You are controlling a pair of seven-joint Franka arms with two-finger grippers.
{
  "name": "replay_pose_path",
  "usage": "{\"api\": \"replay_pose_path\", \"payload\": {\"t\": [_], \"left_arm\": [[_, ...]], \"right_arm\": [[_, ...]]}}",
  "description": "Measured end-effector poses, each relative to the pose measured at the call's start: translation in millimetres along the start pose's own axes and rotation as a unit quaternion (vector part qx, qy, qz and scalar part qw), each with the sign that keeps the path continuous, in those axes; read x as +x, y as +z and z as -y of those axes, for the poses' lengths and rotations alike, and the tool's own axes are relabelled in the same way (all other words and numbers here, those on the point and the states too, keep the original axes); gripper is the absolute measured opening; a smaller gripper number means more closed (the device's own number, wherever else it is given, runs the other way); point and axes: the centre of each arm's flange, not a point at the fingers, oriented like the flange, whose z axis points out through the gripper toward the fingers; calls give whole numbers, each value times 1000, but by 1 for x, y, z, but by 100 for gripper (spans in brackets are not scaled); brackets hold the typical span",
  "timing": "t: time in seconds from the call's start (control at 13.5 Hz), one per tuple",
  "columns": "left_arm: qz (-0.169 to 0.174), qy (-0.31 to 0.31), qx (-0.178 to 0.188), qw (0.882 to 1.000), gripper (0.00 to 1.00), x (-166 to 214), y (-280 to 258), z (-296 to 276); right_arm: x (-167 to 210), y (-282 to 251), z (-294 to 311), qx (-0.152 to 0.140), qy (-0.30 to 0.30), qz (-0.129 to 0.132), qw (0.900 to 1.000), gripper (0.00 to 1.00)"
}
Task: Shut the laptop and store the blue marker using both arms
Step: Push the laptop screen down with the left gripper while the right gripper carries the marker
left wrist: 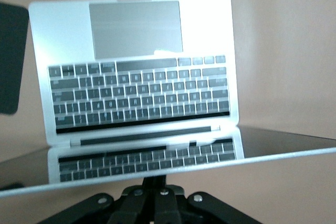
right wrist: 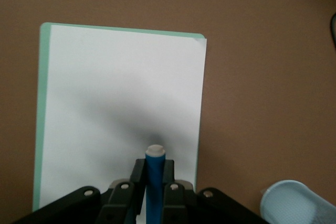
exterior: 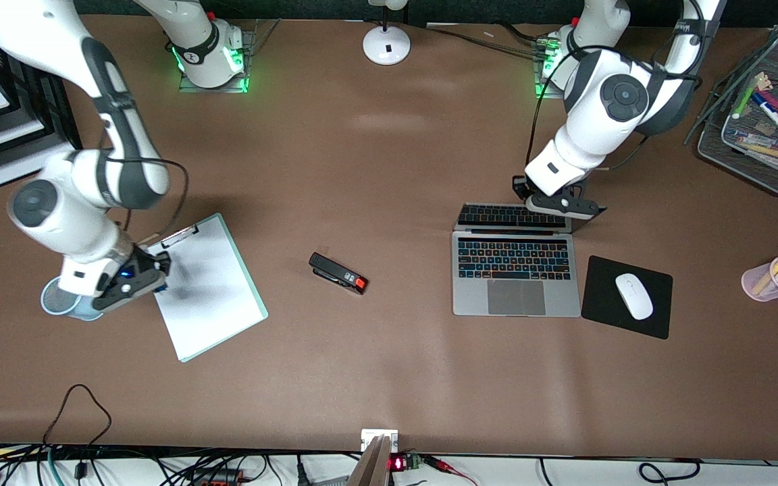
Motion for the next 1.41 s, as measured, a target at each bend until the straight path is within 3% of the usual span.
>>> {"api": "replay_pose_path", "payload": {"t": [0.37, 0.67, 1.04, 1.41], "left_arm": [[-34, 19, 0, 999, 1, 36, 12, 1], [-35, 12, -13, 999, 1, 69, 41, 8], [-41, -2, -34, 999, 1, 94, 90, 13], [-67, -1, -45, 997, 1, 95, 142, 22]], "right_arm": [[-4, -85, -51, 104, -60, -38, 992, 17], [-41, -121, -103, 161, -142, -98, 972, 17], [-95, -149, -162, 170, -246, -209, 931, 17], [-148, -92, -214, 168, -284, -319, 888, 17]]}}
